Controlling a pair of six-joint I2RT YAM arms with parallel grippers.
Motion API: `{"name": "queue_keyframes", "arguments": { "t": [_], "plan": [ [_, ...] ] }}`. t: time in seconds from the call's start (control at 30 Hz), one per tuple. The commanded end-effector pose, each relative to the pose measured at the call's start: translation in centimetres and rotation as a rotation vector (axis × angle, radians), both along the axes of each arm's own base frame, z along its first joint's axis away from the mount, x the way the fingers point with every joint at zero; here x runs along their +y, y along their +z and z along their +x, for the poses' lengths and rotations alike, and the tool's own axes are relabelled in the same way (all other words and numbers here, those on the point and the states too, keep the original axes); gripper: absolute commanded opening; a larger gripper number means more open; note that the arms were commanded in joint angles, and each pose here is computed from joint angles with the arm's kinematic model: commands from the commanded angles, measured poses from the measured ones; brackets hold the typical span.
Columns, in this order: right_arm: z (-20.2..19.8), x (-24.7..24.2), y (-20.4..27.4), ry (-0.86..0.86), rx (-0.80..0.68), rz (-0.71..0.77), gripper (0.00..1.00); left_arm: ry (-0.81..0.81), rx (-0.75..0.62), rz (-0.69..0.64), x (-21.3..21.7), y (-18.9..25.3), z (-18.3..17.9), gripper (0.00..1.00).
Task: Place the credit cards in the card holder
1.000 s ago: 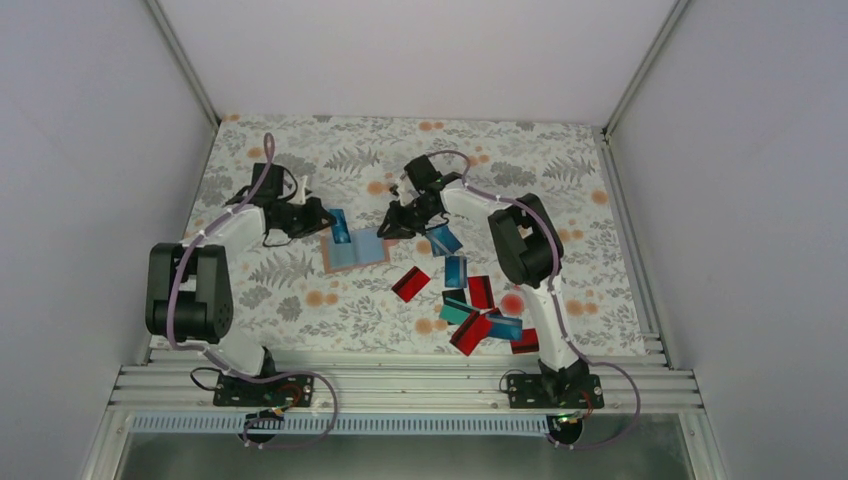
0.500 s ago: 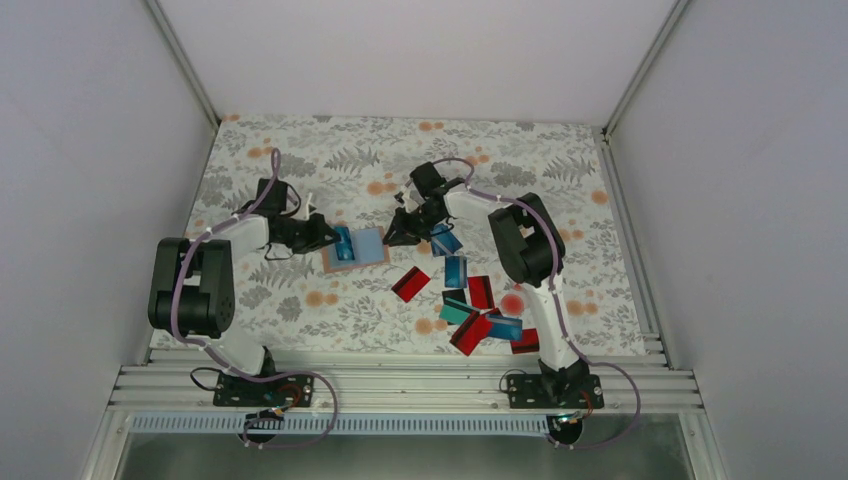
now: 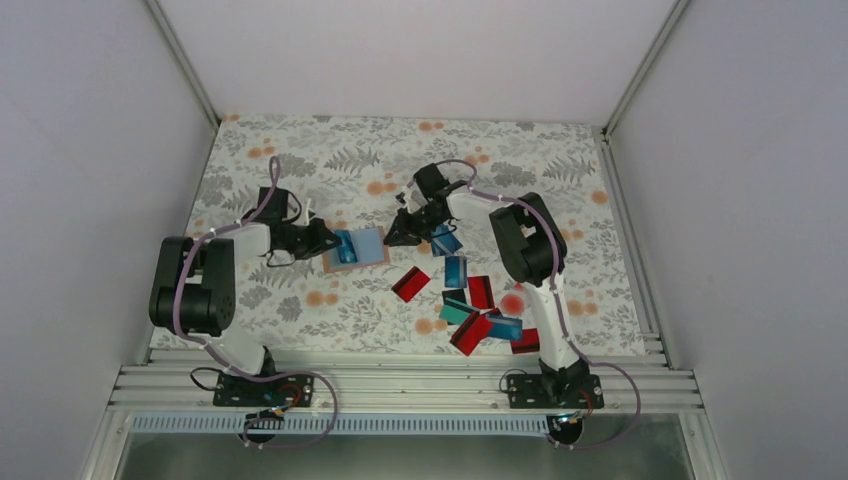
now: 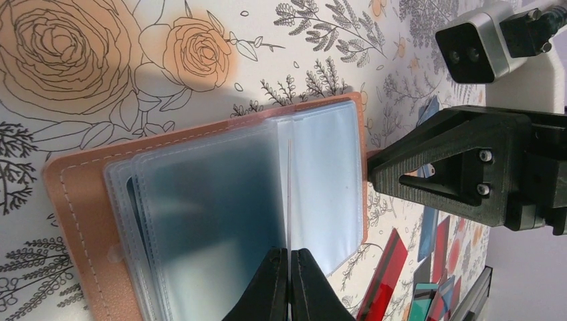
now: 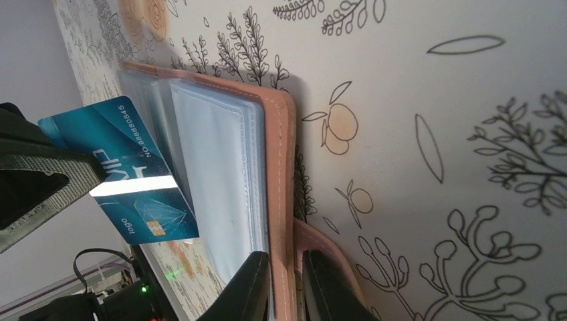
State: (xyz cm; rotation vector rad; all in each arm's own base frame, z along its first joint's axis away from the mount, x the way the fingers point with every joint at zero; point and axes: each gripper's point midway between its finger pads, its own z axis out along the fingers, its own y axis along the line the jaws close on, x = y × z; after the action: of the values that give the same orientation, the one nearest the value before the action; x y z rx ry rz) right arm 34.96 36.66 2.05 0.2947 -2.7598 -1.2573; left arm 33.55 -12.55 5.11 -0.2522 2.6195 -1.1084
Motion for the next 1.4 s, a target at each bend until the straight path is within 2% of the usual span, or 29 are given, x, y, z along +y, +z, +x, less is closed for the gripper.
{"name": "queue_keyframes", "arguments": {
  "t": [0.0,1.0,1.37],
  "plan": [
    [-2.0,-1.6,-2.9,0.002,0.061,-0.096,0.13,0.004,-0.027,-0.050,-0.5,0.3,0.4,0.02],
    [-2.2,-1.5,-3.0,0.022,0.068,-0.089,0.12,0.027,0.006,-0.110,-1.1,-0.6,0.4,0.02],
    [-2.0,-1.3,-2.9,0.023,0.070,-0.078,0.12,-0.005,0.103,-0.082,-2.0,-2.4,-0.8,0.02]
  ]
}}
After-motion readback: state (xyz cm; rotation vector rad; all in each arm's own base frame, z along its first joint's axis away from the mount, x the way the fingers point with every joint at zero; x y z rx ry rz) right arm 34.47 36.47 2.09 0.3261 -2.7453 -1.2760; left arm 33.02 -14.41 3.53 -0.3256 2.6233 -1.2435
